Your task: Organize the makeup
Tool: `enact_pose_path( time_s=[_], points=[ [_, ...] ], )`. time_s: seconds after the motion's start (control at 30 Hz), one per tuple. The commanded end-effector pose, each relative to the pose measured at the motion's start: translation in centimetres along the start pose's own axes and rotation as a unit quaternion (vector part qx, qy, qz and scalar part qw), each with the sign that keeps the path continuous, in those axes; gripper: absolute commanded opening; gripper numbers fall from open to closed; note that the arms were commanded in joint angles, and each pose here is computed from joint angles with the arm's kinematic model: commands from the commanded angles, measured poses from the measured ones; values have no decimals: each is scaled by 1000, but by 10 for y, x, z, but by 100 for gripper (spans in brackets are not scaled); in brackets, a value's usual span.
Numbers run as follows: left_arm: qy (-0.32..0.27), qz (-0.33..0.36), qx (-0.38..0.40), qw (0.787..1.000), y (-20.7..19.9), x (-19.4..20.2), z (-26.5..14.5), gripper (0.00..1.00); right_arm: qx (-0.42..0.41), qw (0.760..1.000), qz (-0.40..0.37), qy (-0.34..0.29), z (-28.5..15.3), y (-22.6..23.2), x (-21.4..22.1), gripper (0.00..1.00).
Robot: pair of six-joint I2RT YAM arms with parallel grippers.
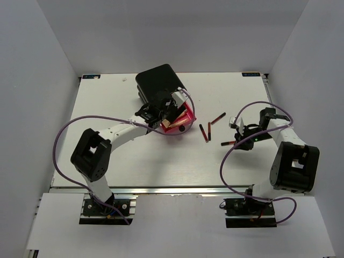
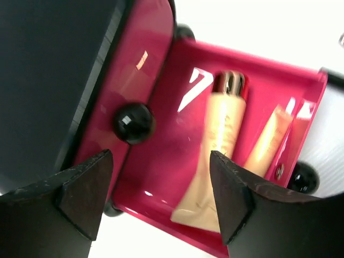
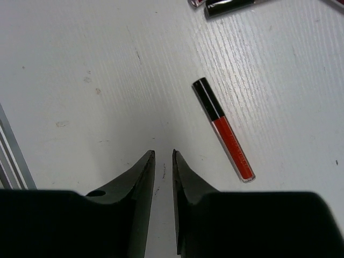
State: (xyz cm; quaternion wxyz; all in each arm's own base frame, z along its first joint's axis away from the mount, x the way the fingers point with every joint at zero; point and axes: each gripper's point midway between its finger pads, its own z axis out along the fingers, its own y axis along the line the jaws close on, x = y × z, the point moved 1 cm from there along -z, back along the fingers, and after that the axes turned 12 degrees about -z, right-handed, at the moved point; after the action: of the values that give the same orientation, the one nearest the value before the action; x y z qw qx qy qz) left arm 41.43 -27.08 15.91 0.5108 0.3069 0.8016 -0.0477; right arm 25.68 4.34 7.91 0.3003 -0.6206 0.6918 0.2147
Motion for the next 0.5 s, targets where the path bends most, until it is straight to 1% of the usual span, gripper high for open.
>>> enact_pose_path(
  time_s=[0.0, 0.03, 0.07, 0.1, 0.13, 0.17, 0.2, 0.23, 0.27, 0.3, 0.33, 0.37, 0.4, 0.43, 0.47],
  points=[
    [-52, -27, 1, 998, 9, -49, -18, 82, -16, 999, -46, -14, 1, 4, -15, 26],
    [-63, -35, -1, 997, 11, -59, -23, 80, -20, 998, -64, -18, 1, 7, -19, 26],
    [-80, -51, -4, 996, 15, -72, -34, 61, -24, 997, -75, -21, 3, 9, -22, 26],
    [-90, -61, -10, 994, 20, -80, -40, 46, -32, 995, -94, -27, 7, 12, -29, 26],
    [-98, -78, -28, 992, 29, -86, -45, 34, -33, 993, -111, -39, 8, 13, -37, 24],
    [-113, -119, -41, 986, 38, -101, -53, 23, -33, 990, -130, -46, 10, 12, -43, 20],
    [-118, -144, -51, 981, 49, -108, -57, 8, -41, 986, -151, -56, 16, 13, -55, 18],
    [-106, -176, -58, 977, 72, -104, -57, 5, -49, 982, -169, -69, 22, 15, -68, 16],
    [-106, -227, -48, 967, 81, -108, -57, 5, -50, 979, -182, -74, 28, 14, -77, 12],
    [-117, -273, -64, 953, 123, -114, -57, 13, -48, 975, -202, -81, 41, 10, -95, 8],
    [-113, -302, -56, 945, 138, -112, -55, 25, -40, 974, -214, -68, 50, 2, -101, 4],
    [-116, -334, 3, 935, 136, -120, -53, 43, -30, 972, -224, -60, 58, -4, -109, 0],
    [-123, -359, -3, 925, 169, -119, -48, 61, -13, 966, -248, -64, 74, -12, -131, 0],
    [-128, -375, 3, 918, 179, -120, -45, 87, 1, 964, -259, -57, 82, -20, -140, 0],
    [-129, -388, 8, 913, 187, -120, -41, 97, 7, 965, -261, -33, 95, -29, -138, 0]
  ],
)
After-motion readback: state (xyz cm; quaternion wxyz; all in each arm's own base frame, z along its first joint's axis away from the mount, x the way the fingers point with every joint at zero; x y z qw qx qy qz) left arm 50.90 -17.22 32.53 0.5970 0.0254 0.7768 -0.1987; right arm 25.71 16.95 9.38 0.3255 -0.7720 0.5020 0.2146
